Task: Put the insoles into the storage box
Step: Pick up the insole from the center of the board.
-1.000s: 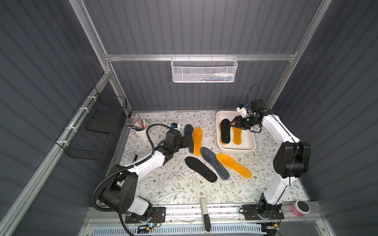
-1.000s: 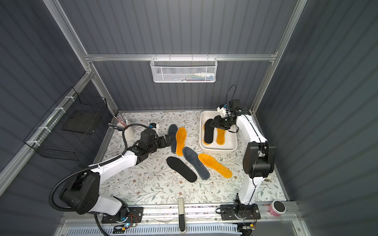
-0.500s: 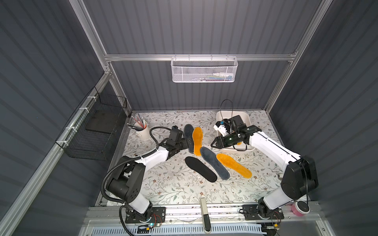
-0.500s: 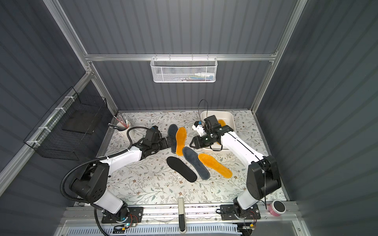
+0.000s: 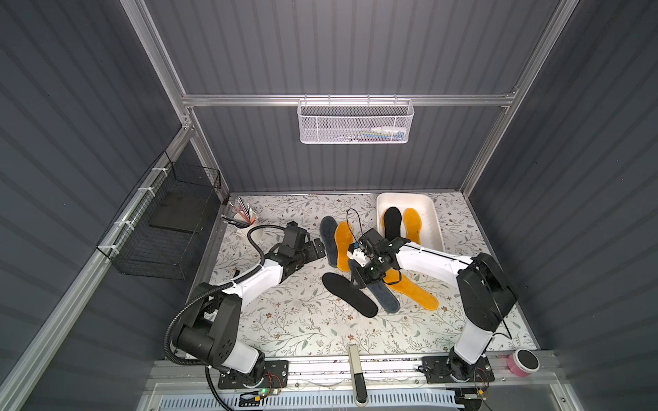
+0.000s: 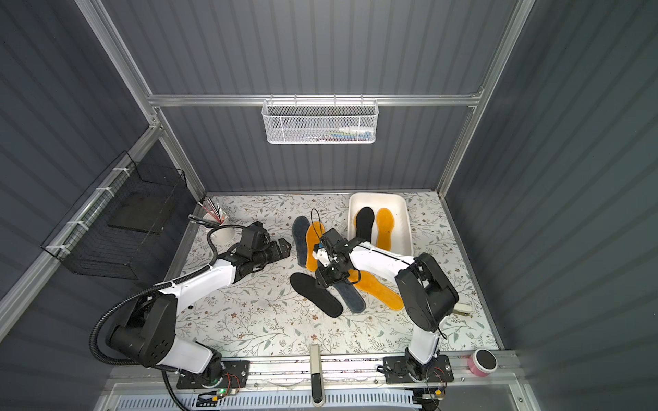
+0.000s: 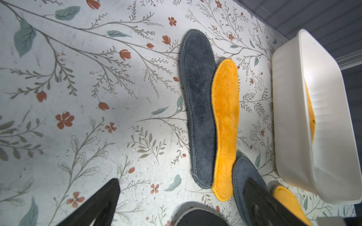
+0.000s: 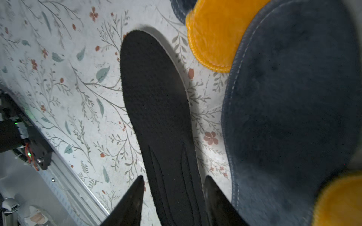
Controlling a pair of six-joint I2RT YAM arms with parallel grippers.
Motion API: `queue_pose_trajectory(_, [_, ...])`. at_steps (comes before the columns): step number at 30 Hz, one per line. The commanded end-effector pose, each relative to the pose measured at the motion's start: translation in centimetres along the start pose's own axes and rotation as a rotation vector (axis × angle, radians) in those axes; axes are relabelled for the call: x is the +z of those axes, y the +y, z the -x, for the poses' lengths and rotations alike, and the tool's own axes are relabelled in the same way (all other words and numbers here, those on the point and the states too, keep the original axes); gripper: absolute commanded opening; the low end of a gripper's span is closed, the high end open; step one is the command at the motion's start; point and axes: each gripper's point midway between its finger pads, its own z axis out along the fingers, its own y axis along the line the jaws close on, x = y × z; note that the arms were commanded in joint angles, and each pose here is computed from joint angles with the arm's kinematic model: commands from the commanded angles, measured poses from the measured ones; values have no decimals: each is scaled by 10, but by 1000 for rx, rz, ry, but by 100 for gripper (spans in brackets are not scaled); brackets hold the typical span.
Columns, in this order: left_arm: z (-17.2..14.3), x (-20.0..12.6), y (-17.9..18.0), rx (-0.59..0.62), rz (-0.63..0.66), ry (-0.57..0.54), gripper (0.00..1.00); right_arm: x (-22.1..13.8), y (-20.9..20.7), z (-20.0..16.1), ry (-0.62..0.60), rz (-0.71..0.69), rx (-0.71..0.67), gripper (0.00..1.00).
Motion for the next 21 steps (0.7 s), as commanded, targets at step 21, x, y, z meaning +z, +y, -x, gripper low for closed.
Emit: queue_pose_trajectory(21, [-11,2,12,-39,20,35,100,39,-10,-28,131,-183,-53,45])
